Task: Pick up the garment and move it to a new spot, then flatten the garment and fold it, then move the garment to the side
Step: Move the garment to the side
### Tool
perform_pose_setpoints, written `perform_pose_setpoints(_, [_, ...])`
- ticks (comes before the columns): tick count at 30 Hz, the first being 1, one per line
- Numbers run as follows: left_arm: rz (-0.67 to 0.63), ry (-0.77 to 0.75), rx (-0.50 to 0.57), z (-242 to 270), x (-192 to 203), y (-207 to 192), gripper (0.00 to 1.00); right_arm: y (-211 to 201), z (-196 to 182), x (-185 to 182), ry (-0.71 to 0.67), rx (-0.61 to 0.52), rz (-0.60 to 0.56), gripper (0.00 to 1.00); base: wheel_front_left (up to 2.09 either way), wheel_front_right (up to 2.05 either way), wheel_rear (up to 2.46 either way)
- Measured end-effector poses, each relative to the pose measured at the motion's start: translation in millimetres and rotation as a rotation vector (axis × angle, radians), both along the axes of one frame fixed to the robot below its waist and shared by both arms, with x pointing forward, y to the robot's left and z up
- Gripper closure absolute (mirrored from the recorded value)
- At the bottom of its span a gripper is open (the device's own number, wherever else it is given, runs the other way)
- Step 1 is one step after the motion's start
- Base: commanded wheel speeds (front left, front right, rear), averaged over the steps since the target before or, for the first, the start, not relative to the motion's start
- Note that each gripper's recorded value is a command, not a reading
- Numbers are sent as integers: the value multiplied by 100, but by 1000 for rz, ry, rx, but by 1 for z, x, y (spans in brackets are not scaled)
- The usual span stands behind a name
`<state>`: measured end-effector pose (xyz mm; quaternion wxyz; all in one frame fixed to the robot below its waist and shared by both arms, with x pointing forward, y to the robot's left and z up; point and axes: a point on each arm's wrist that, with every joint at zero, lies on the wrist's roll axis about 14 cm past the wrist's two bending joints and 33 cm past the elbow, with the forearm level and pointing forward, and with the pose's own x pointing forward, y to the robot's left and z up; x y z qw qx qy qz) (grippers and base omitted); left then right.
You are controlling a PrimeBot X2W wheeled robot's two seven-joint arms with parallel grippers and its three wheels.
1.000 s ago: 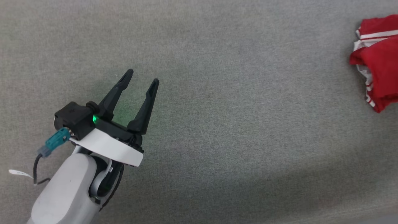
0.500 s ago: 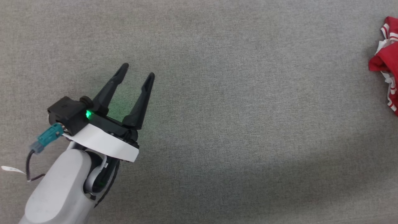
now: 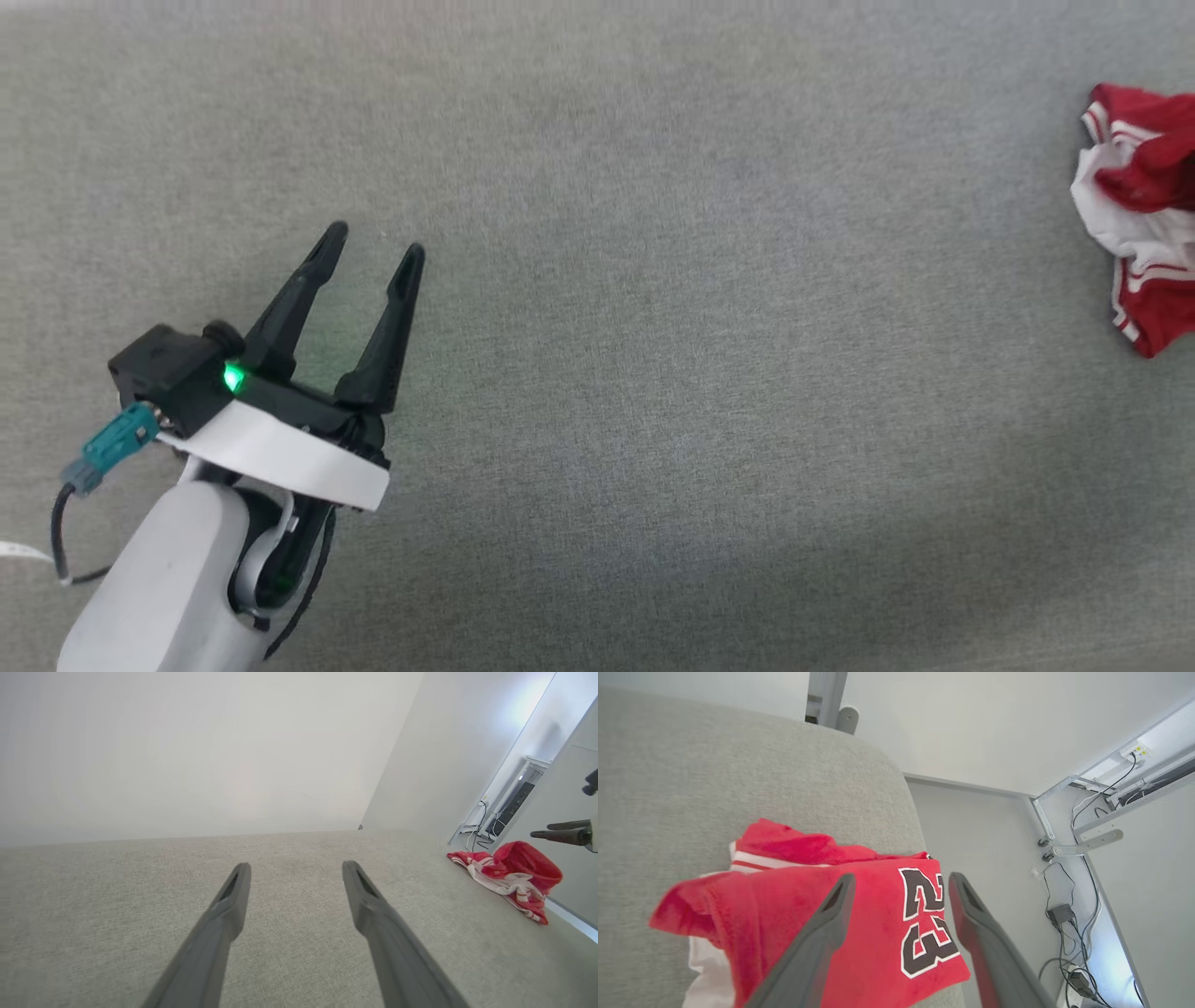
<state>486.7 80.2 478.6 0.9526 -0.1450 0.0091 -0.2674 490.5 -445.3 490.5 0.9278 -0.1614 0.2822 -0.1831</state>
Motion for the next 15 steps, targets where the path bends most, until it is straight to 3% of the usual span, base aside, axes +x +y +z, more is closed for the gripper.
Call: perform_pose_setpoints(15, [170,-46,-6,35,-25,52,0,90,35,2,-244,106,248,0,0,0,0])
